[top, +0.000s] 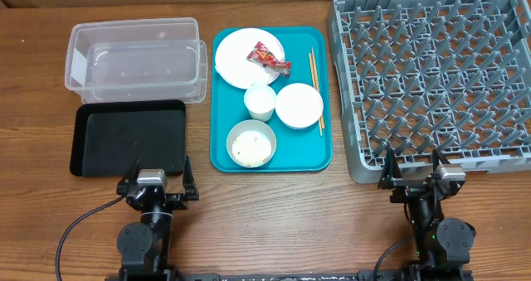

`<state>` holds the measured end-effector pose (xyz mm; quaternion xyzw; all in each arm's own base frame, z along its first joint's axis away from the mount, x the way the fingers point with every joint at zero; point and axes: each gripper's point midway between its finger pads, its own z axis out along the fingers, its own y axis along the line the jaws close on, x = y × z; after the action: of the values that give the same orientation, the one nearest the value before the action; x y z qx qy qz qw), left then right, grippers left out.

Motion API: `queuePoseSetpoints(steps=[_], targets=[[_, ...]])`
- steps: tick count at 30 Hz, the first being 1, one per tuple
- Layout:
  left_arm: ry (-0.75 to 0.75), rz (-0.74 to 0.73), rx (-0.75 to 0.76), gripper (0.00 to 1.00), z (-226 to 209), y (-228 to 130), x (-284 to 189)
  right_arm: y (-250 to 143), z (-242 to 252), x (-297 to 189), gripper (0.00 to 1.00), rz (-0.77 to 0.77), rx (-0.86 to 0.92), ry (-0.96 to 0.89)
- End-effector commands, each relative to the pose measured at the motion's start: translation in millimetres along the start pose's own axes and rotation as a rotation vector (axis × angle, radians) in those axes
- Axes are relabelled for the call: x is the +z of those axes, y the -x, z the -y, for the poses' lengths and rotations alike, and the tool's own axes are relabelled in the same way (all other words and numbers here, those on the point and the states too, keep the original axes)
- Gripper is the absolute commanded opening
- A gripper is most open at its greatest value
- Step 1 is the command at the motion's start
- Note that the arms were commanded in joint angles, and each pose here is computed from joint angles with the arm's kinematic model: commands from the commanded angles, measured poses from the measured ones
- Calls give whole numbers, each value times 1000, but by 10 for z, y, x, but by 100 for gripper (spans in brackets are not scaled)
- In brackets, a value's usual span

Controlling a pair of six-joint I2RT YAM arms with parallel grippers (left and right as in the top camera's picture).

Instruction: Sort waste into correct bins and load items into the dishwasher

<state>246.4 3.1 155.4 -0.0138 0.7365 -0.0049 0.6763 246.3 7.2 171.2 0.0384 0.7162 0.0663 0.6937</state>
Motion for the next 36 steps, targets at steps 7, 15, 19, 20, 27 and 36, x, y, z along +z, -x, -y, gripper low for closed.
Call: queuePoseSetpoints(steps=[7,15,19,20,27,36], targets=[[-6,9,-1,100,7,7,-3,-8,15,1,100,8,1,-4],[-71,18,-8,100,118,30,-8,-8,15,1,100,8,1,-4],[-144,28,-6,100,245,99,-37,-8,15,1,100,8,1,-4],[-151,33,-5,100,257,125,-44,-8,15,1,100,8,1,-4],[-148,45,-5,100,253,204,-62,-8,15,1,100,8,1,-4],[-199,59,-16,100,343,390,-105,-8,15,1,100,8,1,-4]])
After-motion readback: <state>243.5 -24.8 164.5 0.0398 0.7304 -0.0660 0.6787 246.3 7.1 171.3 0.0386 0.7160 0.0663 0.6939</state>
